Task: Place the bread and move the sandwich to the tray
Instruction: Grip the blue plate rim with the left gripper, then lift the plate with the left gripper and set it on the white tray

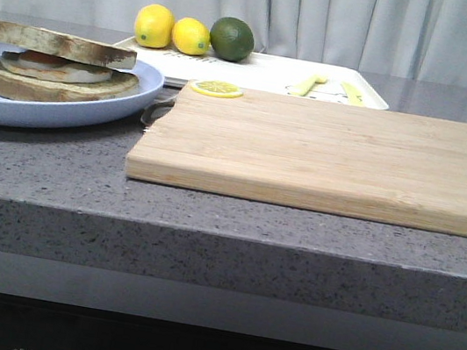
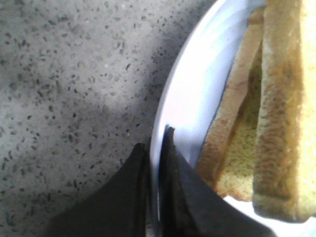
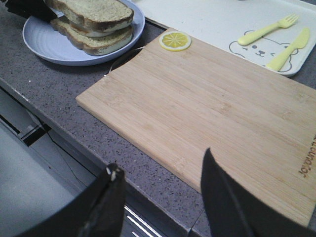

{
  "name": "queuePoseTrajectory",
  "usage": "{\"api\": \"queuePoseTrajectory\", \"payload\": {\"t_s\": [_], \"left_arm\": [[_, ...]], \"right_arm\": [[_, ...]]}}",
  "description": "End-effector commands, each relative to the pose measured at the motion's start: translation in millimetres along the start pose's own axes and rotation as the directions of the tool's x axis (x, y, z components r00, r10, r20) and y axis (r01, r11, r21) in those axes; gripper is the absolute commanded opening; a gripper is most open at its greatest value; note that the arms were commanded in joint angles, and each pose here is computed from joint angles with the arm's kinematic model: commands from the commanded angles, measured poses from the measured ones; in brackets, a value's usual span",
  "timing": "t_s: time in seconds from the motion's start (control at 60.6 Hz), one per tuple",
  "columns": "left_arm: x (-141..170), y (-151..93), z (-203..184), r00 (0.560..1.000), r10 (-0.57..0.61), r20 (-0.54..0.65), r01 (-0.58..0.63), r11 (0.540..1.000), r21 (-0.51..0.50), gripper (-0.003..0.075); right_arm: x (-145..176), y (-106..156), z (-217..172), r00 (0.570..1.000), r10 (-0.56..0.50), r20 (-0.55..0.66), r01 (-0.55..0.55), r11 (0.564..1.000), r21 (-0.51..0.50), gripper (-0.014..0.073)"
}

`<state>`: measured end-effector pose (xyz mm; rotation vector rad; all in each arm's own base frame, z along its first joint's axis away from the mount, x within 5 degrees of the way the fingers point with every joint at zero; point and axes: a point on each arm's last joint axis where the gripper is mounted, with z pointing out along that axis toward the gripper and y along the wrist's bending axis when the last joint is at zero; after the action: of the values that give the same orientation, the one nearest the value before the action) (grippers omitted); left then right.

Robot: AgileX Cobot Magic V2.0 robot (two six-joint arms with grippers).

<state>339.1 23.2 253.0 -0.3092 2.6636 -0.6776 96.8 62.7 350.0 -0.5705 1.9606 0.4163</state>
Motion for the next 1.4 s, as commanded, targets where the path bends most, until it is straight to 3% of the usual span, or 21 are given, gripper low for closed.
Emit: {"api": "queuePoseTrajectory", "payload": {"t_s": [0.0, 0.429, 0.891, 1.204, 1.386], "left_arm": [[-6, -21, -29, 0.992, 0.057, 0.113, -0.062, 0.997, 0.043, -0.0018], [-41, -79, -73, 0.950, 0.118, 0.289, -0.183, 0.961, 0.209, -0.0018], [-99, -137, -20, 0.960, 0.115, 0.254, -0.192, 0.933, 0.304, -0.0018], [-135, -140, 26, 0.972, 0.095, 0.214, -0.150, 0.955, 0.255, -0.0018], [-146, -141, 40, 0.972, 0.086, 0.217, -0.146, 0.950, 0.275, -0.0017]], "right_arm": [[-14, -1, -6, 0.994, -0.006, 0.108, 0.004, 1.000, 0.014, 0.0382], [-14, -1, -6, 0.994, -0.006, 0.108, 0.004, 1.000, 0.014, 0.0382], [-14, -1, -6, 0.994, -0.006, 0.108, 0.004, 1.000, 0.014, 0.0382], [-14, -1, -6, 0.994, -0.006, 0.108, 0.004, 1.000, 0.014, 0.0382], [-14, -1, -6, 0.994, -0.006, 0.108, 0.004, 1.000, 0.014, 0.0382]]}}
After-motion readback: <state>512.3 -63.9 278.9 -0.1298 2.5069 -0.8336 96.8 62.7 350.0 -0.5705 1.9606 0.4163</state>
